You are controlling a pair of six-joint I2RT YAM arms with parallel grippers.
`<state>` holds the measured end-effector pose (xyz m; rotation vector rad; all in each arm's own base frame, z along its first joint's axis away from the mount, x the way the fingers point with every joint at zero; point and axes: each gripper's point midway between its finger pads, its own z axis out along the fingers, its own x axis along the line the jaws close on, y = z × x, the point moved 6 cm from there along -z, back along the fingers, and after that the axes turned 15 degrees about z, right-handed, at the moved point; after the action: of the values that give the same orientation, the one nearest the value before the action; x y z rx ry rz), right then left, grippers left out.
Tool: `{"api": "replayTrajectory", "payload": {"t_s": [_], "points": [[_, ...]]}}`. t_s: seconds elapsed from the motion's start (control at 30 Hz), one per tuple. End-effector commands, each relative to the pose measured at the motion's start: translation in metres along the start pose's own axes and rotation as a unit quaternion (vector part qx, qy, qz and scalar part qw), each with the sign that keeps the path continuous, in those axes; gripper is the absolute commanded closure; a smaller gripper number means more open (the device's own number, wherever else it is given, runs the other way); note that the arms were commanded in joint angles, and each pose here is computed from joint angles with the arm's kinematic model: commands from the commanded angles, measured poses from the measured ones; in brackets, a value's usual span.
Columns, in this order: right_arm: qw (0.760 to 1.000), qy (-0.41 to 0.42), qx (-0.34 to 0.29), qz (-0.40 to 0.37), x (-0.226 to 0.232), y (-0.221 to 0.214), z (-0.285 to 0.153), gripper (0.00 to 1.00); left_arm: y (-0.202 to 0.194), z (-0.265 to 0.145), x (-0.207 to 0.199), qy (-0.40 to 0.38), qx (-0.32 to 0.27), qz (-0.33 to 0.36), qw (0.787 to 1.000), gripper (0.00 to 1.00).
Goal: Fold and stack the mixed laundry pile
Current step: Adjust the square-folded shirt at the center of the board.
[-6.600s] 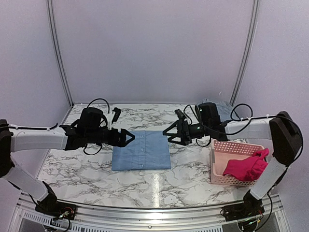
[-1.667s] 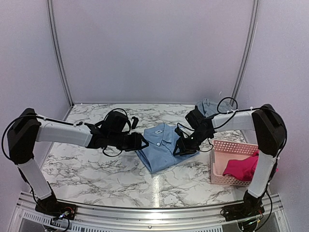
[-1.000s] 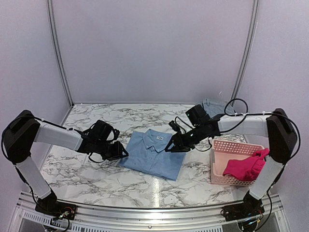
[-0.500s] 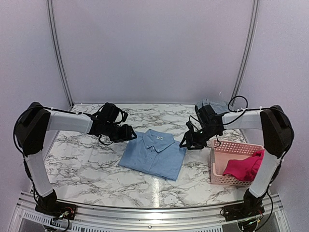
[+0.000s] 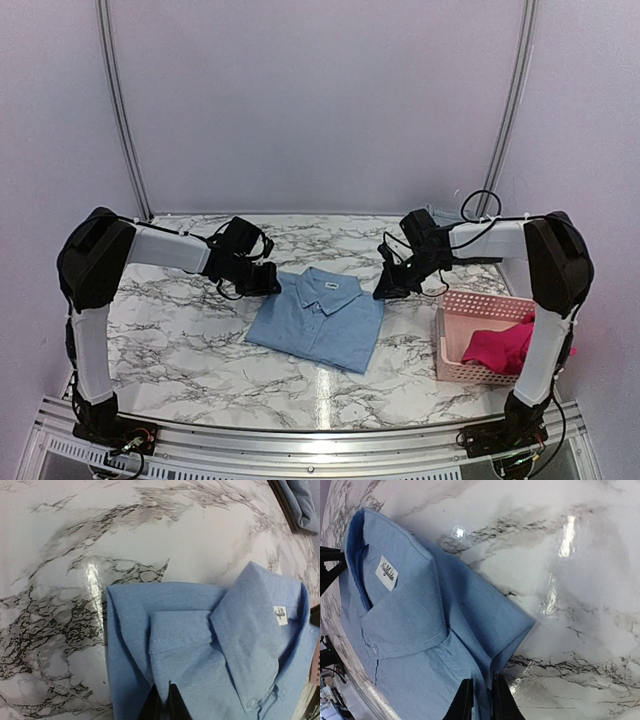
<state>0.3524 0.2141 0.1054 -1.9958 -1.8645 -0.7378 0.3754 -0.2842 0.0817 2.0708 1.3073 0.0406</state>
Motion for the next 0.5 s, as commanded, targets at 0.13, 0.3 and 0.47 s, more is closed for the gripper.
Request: {"api": "replayTrajectory", "payload": {"t_s": [0.13, 0.3, 0.47], "points": [[0.998, 0.018, -0.028, -0.047, 0.026, 0.024, -0.021, 1.00, 0.003, -0.040, 0.001, 0.023, -0.028, 0.003, 0.999, 1.00], [0.998, 0.024, -0.031, -0.057, 0.028, 0.030, -0.016, 1.00, -0.001, -0.042, 0.007, 0.034, -0.031, -0.001, 0.999, 1.00], [0.998, 0.002, -0.025, -0.058, 0.012, 0.036, 0.010, 1.00, -0.010, -0.023, 0.025, 0.051, -0.017, -0.027, 0.998, 1.00]]}}
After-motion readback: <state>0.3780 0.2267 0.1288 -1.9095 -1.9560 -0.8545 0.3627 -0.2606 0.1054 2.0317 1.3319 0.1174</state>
